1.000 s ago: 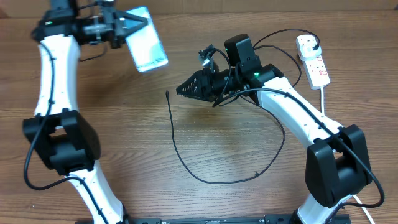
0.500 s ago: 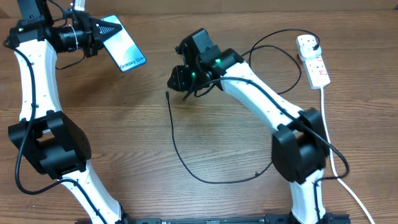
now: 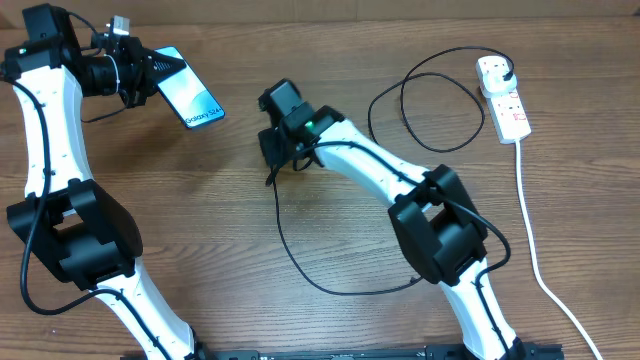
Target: Plug charger to phone and switch on socket
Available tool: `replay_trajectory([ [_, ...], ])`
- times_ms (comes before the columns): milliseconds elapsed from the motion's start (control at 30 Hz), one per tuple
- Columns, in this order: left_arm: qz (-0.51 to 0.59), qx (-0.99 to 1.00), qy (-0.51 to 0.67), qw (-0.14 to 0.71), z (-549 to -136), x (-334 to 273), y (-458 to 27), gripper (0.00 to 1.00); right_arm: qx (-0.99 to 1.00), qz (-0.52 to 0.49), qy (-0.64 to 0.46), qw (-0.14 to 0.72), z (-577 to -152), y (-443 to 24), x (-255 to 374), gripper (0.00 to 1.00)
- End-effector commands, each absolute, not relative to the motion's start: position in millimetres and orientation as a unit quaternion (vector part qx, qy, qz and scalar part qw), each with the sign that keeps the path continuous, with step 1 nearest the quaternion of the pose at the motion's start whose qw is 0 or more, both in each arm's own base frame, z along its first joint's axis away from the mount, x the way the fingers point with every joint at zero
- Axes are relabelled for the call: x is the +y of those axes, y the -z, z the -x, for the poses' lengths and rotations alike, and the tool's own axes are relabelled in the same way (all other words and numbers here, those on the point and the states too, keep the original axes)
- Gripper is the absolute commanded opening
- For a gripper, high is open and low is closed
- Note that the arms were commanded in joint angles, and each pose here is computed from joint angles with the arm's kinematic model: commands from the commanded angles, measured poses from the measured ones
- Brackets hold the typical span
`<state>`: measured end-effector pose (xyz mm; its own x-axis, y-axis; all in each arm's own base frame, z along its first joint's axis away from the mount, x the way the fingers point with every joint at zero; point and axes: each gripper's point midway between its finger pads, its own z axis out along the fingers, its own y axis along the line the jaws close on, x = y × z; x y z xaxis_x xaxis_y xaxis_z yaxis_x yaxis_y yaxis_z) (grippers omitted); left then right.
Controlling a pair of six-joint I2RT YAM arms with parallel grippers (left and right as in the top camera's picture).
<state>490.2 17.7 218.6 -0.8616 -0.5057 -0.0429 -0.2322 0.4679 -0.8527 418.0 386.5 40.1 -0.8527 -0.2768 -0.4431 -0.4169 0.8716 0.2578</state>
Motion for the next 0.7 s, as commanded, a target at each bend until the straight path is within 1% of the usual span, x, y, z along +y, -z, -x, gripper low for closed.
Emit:
replay_trajectory([
  [0,0.212,0.842,0.474,0.149,-488,18,-225,0.04,0.945,0.186,-0.157,0.22,-426,-36,391,0.32],
  [233,0.217,0.843,0.472,0.138,-484,17,-223,0.04,0.949,0.186,-0.147,0.206,-423,-15,390,0.31],
  [500,0.218,0.846,0.466,0.137,-483,18,-221,0.04,0.949,0.186,-0.145,0.21,-424,-11,391,0.31],
  [667,0.219,0.846,0.466,0.137,-483,18,-221,0.04,0.95,0.193,-0.127,0.208,-420,3,391,0.33],
])
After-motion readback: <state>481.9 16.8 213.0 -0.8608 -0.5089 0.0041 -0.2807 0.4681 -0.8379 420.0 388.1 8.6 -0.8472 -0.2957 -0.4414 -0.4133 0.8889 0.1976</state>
